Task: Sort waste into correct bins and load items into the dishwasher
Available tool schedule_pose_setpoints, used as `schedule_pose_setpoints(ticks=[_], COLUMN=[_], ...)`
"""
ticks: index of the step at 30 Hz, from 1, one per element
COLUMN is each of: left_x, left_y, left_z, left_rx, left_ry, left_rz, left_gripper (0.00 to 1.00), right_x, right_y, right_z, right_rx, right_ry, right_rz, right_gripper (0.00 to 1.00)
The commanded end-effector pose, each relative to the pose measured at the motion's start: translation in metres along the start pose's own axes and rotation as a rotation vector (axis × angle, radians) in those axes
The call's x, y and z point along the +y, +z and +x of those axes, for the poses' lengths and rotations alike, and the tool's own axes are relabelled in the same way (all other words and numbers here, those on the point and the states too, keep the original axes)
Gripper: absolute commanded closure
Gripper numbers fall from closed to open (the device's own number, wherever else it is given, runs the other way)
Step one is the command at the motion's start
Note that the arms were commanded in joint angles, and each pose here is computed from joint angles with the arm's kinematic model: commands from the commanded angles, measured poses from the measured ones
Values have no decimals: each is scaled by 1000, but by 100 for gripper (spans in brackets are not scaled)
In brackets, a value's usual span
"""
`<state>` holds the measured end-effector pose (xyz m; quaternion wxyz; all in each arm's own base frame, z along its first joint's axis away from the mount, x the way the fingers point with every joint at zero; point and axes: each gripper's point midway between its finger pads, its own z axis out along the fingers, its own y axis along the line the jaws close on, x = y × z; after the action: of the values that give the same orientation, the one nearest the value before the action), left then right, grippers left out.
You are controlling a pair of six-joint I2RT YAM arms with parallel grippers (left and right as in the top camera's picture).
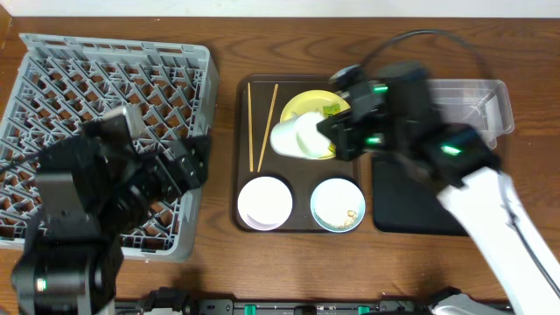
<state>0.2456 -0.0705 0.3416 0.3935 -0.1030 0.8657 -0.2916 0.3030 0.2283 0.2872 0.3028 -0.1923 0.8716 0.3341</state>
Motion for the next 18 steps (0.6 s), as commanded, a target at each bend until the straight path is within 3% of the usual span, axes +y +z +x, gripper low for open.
schedule_pose_setpoints(ticks=[1,5,9,18], left_x=[-62,-90,-101,-109], left_y=[-4,-10,-16,-17], left_z=[12,8,9,21], left_rx=[189,314,407,462], left_ry=[-10,-31,-47,-41], left_rz=[426,716,893,928], left_gripper=[5,5,5,9], right_x=[24,47,74,108], right_y=[-25,-42,-52,-45], right_z=[-6,-10,-16,-29], right_rx=[-31,-52,-77,-124], right_ry=[-54,-96,-175,-266], right_rz=[-189,-360,-525,-622], right_gripper=[99,99,99,99])
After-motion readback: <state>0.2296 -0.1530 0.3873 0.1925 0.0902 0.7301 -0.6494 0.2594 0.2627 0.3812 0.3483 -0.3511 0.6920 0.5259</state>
